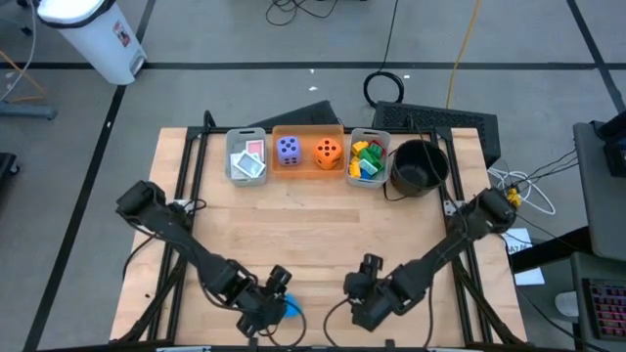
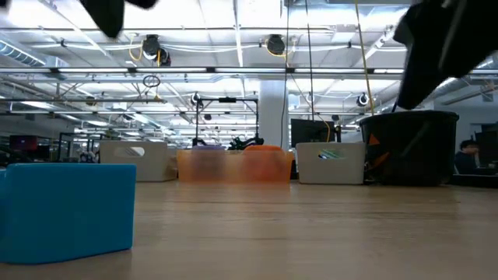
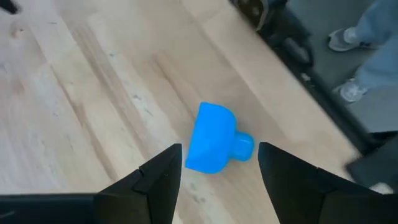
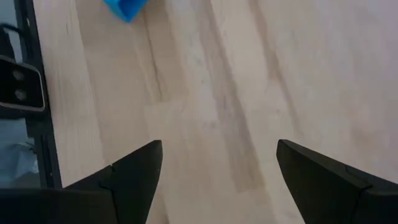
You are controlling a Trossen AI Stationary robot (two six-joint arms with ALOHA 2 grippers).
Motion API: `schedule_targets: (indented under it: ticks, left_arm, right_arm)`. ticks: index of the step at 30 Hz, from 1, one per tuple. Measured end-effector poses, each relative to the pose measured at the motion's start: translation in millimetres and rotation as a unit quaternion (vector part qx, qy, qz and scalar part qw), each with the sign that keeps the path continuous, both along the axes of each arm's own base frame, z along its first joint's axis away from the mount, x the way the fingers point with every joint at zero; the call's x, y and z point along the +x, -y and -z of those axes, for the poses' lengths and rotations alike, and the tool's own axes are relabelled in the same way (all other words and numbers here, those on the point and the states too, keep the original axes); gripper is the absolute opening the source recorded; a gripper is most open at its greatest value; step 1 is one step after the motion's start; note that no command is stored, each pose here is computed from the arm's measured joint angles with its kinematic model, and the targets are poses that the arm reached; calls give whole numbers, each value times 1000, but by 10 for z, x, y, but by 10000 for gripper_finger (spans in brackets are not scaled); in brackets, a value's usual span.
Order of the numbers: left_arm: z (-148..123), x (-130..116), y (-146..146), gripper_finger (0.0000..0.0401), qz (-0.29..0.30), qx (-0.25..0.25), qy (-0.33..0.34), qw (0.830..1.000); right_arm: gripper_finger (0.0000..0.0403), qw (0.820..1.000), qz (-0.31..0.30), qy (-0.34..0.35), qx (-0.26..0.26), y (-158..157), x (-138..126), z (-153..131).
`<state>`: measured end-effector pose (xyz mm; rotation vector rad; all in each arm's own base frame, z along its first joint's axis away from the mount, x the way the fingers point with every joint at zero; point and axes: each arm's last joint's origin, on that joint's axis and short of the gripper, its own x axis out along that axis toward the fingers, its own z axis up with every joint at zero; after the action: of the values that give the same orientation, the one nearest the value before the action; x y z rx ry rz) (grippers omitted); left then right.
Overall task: Pick & Place Toys
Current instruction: Put the blue game piece into the right gray bin
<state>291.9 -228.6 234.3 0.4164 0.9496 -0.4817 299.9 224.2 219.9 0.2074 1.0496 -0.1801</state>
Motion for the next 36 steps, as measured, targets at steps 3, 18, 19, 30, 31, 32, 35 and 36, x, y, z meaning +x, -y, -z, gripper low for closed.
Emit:
schedule_targets:
  ticks: [3, 18, 19, 30, 31, 32, 35, 36]
  left_arm:
    - [81, 76, -41, 216, 4, 12, -4, 1000]
    - [336, 243, -137, 216, 66, 21, -47, 996]
    - [361, 254, -143, 216, 67, 21, -52, 996]
    - [410, 312, -219, 216, -13, -14, -79, 997]
    - [411, 312, -222, 216, -16, -15, -81, 996]
    - [411, 316, -227, 216, -21, -17, -82, 996]
    - [411, 322, -237, 216, -40, -29, -89, 995]
    - [411, 322, -237, 216, -43, -32, -90, 994]
  right_arm:
    - [304, 1000, 4, 3, 4, -67, -78, 97]
    - [304, 999, -11, 29, -13, -220, -207, 126]
    - [304, 999, -11, 28, -13, -220, -208, 127]
    - [304, 999, -19, 33, -30, -213, -207, 126]
    - [304, 999, -19, 35, -33, -211, -206, 124]
    - [304, 998, -19, 38, -37, -209, -205, 123]
    - [304, 998, -17, 41, -42, -202, -201, 122]
    - [304, 998, -17, 41, -42, -202, -201, 122]
